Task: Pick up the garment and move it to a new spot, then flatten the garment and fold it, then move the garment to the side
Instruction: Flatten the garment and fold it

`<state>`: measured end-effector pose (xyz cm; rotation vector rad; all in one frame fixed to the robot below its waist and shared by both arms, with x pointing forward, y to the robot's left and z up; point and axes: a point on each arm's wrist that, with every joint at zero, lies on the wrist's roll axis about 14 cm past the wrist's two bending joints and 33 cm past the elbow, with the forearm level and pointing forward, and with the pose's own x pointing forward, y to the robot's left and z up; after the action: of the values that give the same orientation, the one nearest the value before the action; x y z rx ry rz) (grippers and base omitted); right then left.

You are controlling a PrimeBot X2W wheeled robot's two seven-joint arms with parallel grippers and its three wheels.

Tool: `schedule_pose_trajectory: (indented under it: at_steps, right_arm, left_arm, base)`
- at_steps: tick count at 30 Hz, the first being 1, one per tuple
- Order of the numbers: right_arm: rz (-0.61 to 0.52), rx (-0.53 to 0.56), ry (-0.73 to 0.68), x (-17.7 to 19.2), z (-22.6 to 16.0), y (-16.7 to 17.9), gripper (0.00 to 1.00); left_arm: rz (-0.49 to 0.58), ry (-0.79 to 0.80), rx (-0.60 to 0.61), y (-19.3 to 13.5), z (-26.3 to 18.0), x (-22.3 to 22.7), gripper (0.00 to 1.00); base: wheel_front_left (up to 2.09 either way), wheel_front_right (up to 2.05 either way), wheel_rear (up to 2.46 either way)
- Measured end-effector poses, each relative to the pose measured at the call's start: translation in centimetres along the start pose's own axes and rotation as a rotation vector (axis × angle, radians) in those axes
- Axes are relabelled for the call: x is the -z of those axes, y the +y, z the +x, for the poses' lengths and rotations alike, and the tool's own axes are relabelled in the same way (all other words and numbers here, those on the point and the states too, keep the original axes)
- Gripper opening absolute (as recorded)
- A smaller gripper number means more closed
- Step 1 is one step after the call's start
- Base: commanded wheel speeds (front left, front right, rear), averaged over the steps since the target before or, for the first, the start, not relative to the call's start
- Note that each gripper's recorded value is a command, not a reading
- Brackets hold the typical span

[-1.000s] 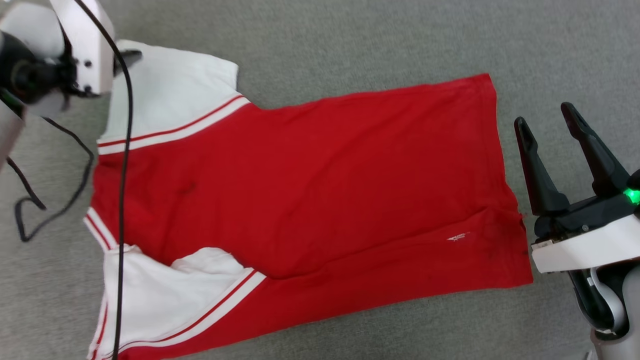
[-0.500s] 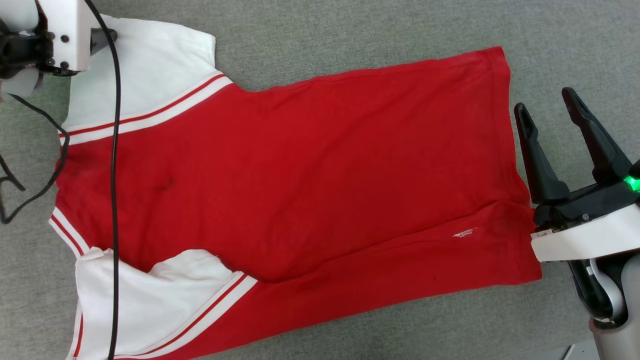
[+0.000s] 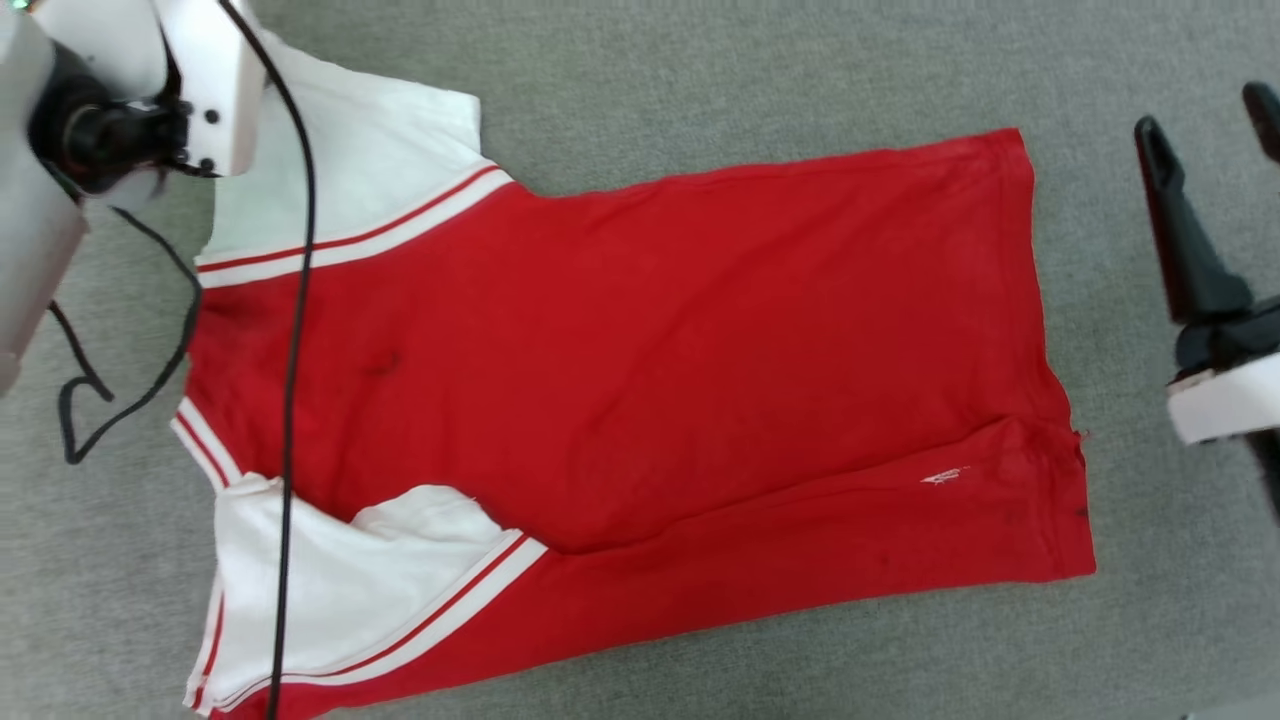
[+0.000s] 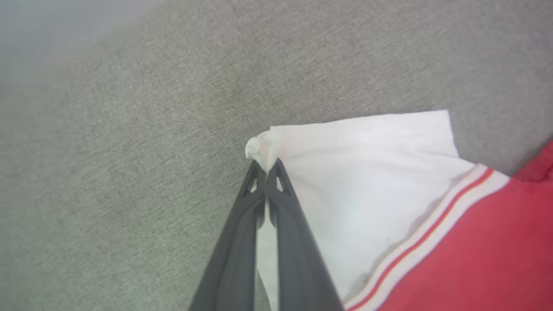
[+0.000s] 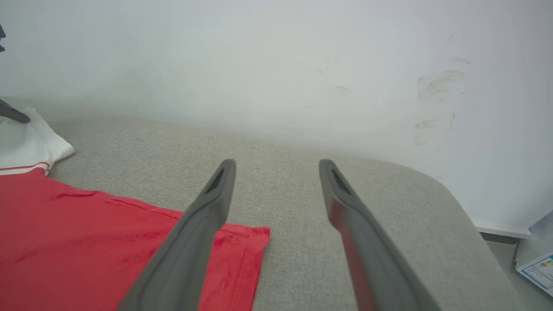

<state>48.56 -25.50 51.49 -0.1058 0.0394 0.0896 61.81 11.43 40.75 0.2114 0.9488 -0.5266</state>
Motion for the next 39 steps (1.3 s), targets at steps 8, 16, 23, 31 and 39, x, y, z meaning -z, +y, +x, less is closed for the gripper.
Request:
schedule_pose_trajectory:
  at_steps: [8,16,23,31,39]
  right_arm:
    - [-0.097,-0.084,0.238,0.6,2.1,-0.7,1.00]
    - [-0.121,-0.170,0.593,4.3,3.0,0.2,1.00]
    - [-0.126,-0.218,0.804,7.4,3.8,1.4,1.00]
    - [-0.127,-0.228,0.920,11.3,5.3,2.8,1.00]
    - [-0.151,-0.254,1.035,15.4,4.3,3.5,1.00]
  left_arm:
    - [0.057,-0.074,0.017,-1.6,-2.6,-0.8,0.00]
    - [0.093,-0.111,0.020,-2.1,-3.8,-0.8,0.00]
    - [0.122,-0.134,0.039,-2.7,-3.6,-0.8,0.00]
    - [0.141,-0.145,0.051,-2.7,-3.2,-0.5,0.00]
    - [0.142,-0.152,0.058,-2.5,-2.9,-0.2,0.00]
  base:
    - [0.00,0.00,0.00]
    - [0.00,0.00,0.00]
    - [0.00,0.00,0.00]
    - [0.00,0.00,0.00]
    - [0.00,0.00,0.00]
